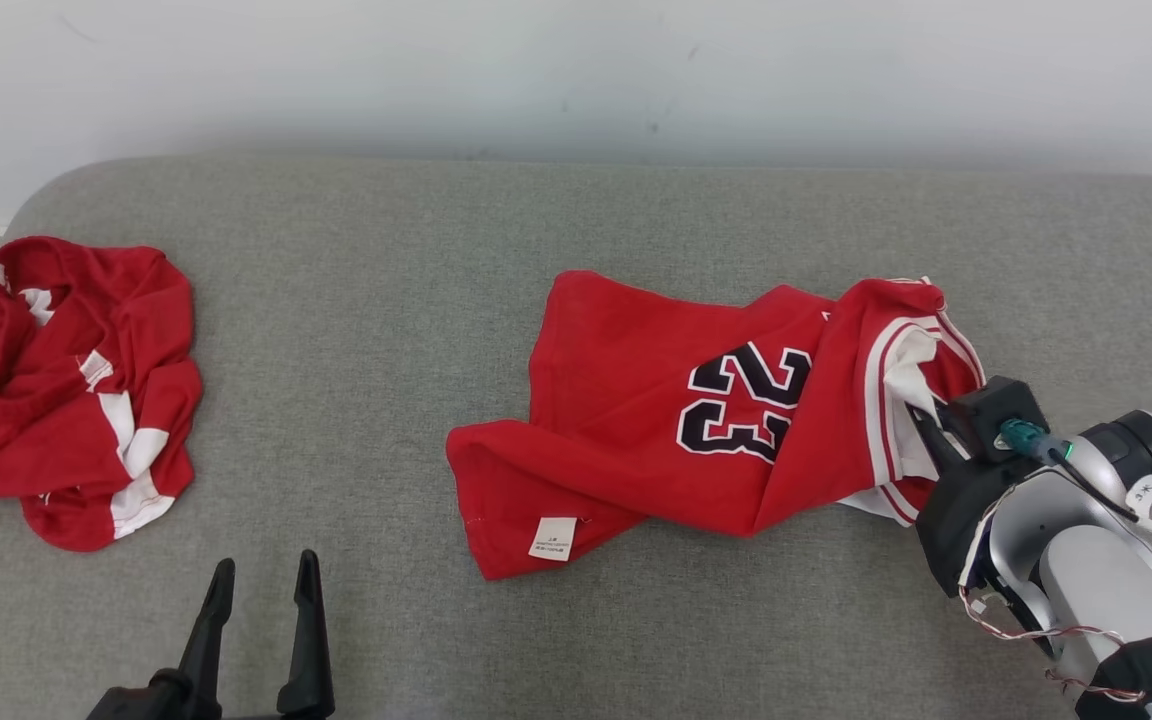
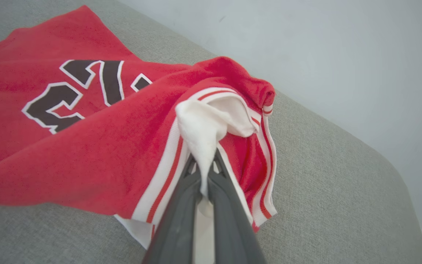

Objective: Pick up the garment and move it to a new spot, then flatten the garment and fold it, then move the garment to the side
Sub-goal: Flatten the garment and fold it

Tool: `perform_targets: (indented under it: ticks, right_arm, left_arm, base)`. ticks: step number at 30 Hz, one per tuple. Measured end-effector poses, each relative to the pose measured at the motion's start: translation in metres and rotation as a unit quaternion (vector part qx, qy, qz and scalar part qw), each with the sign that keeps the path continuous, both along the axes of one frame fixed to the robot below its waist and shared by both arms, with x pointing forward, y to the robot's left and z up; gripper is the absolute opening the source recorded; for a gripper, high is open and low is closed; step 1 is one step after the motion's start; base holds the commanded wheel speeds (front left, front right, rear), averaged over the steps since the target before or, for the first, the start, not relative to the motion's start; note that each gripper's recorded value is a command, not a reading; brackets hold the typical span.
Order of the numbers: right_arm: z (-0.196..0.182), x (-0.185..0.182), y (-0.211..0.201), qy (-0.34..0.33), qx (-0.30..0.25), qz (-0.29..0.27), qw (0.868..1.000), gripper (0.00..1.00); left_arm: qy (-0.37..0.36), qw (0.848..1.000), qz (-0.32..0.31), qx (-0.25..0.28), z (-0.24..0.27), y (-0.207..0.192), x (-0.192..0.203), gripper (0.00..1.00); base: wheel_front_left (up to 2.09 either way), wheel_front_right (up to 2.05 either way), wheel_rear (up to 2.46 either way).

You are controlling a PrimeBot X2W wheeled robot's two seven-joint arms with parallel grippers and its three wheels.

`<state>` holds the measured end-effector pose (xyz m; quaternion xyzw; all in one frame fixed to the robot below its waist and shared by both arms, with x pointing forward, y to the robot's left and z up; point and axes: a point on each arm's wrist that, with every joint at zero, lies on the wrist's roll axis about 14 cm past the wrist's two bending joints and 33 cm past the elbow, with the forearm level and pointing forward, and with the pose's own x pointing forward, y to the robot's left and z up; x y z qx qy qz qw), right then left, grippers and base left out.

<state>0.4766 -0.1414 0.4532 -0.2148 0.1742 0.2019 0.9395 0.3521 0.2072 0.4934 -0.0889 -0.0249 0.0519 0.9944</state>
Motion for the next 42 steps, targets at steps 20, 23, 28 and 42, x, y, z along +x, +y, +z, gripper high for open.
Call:
perform_targets:
  ticks: [20,23,28,42]
  right_arm:
    - [-0.003,-0.093,-0.074,0.008,0.370,-0.291,0.882,0.33]
    - [-0.014,-0.102,-0.086,0.016,0.349,-0.313,0.883,1.00]
    - [-0.026,-0.113,-0.094,0.024,0.309,-0.324,0.894,1.00]
    - [0.023,-0.120,-0.086,-0.103,0.261,-0.266,0.922,1.00]
  left_arm:
    - [-0.019,0.999,-0.037,0.000,0.010,-0.022,0.008,1.00]
    - [-0.020,0.999,-0.042,0.000,0.011,-0.025,0.009,1.00]
    - [-0.022,0.999,-0.046,0.001,0.013,-0.028,0.008,1.00]
    - [-0.019,0.999,-0.047,0.002,0.011,-0.030,-0.003,1.00]
  base:
    - [0.00,0.00,0.00]
    - [0.00,0.00,0.00]
    - [0.00,0.00,0.00]
    - [0.00,0.00,0.00]
